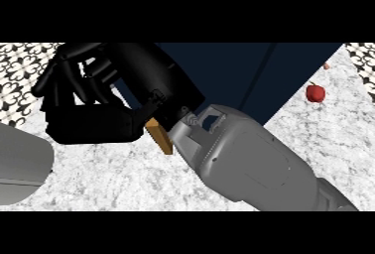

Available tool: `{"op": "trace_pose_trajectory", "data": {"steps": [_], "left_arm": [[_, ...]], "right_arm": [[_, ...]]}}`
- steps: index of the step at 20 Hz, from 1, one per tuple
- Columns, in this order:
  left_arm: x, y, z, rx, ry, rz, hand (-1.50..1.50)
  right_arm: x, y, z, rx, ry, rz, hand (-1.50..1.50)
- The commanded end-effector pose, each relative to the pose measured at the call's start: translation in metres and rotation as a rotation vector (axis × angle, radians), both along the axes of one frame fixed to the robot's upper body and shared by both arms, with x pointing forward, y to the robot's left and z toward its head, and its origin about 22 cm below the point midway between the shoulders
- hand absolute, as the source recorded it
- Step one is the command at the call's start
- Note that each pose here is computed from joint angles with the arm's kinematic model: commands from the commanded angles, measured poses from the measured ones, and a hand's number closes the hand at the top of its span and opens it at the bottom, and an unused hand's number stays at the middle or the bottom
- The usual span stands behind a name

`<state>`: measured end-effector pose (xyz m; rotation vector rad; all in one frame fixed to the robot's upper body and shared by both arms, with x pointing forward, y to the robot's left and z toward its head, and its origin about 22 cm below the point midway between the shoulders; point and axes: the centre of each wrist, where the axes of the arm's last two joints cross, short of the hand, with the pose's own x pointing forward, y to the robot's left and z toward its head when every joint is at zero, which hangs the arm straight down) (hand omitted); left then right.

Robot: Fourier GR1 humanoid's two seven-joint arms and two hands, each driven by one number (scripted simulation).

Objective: Pick up the wine, place it into the cabinet and close the cabinet

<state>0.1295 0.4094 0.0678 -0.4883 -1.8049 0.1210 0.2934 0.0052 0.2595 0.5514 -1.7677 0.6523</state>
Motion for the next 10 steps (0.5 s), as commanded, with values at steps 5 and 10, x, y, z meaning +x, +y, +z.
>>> {"op": "trace_pose_trajectory", "data": {"steps": [5,10], "left_arm": [[0.006,0.028,0.004,0.006,-0.075,0.077,-1.5],[0.002,0.024,0.014,0.019,-0.069,0.075,-1.5]], "right_arm": [[0.028,0.014,-0.017,-0.284,0.183,0.409,1.5],[0.058,0.008,-0.04,-0.375,0.281,0.507,1.5]]}}
